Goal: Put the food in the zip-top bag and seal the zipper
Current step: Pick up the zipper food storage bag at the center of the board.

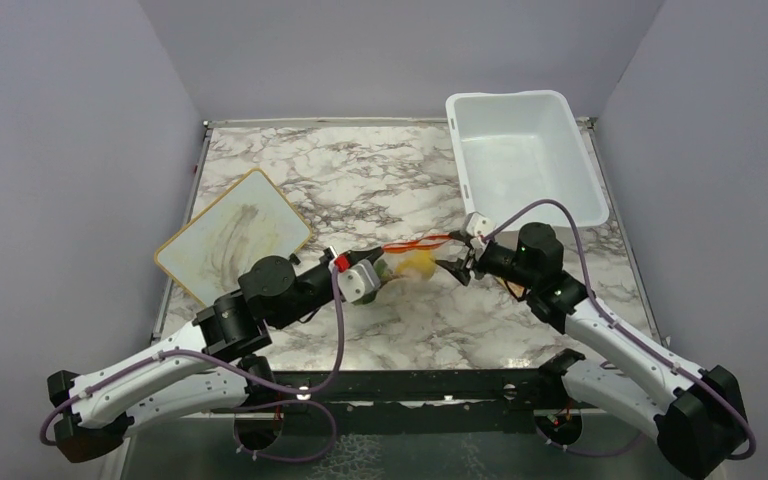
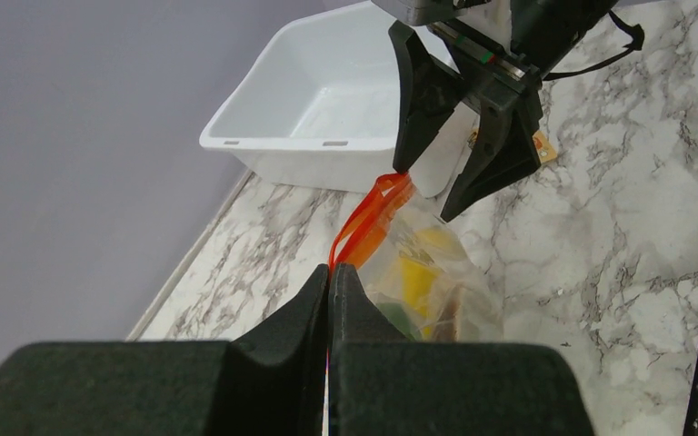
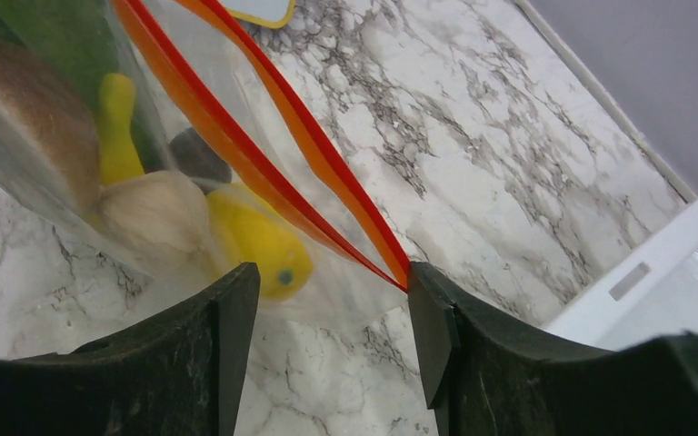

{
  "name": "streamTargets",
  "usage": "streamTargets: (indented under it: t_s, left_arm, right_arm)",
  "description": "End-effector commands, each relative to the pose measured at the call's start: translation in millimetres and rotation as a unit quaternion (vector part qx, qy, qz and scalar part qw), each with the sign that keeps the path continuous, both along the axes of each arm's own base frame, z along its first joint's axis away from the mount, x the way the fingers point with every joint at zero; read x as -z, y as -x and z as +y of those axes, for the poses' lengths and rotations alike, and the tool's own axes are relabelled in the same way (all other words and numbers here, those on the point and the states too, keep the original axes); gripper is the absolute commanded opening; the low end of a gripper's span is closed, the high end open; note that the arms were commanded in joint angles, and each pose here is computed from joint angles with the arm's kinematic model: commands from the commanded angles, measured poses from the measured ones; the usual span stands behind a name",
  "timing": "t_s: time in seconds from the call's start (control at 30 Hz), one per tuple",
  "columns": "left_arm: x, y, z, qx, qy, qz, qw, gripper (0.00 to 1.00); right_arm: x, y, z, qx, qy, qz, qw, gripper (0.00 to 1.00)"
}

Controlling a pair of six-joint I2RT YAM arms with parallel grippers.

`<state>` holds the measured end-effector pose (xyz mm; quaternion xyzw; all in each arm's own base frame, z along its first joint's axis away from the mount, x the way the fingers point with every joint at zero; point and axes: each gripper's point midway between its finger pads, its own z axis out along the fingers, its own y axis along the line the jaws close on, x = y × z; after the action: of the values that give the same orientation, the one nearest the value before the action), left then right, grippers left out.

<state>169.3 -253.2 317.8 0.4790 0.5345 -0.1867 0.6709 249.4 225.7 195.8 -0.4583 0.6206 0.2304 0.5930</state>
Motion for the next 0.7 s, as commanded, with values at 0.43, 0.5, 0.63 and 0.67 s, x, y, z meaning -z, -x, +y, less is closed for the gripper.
streamTargets:
  t_s: [0.43,0.5,0.63,0.67]
  left_arm:
    - [-24,13,25,0.003,0.014,-0.035,0.999,0.0]
    - [-24,13,28,0.0,0.016,-0.037,0.999,0.0]
    - [-22,12,32,-0.007,0.019,-0.038,0.999,0.0]
    - [-21,12,33,-0.009,0.017,-0.038,0.999,0.0]
  right_arm:
    - [-14,13,24,-0.161,0.054,-0.027,0.985,0.62]
    - [-7,16,23,-0.169,0.064,-0.018,0.983,0.55]
    - [-9,14,21,-0.164,0.071,-0.018,0.984,0.3]
    - [-12,13,21,-0.164,0.073,-0.021,0.984,0.22]
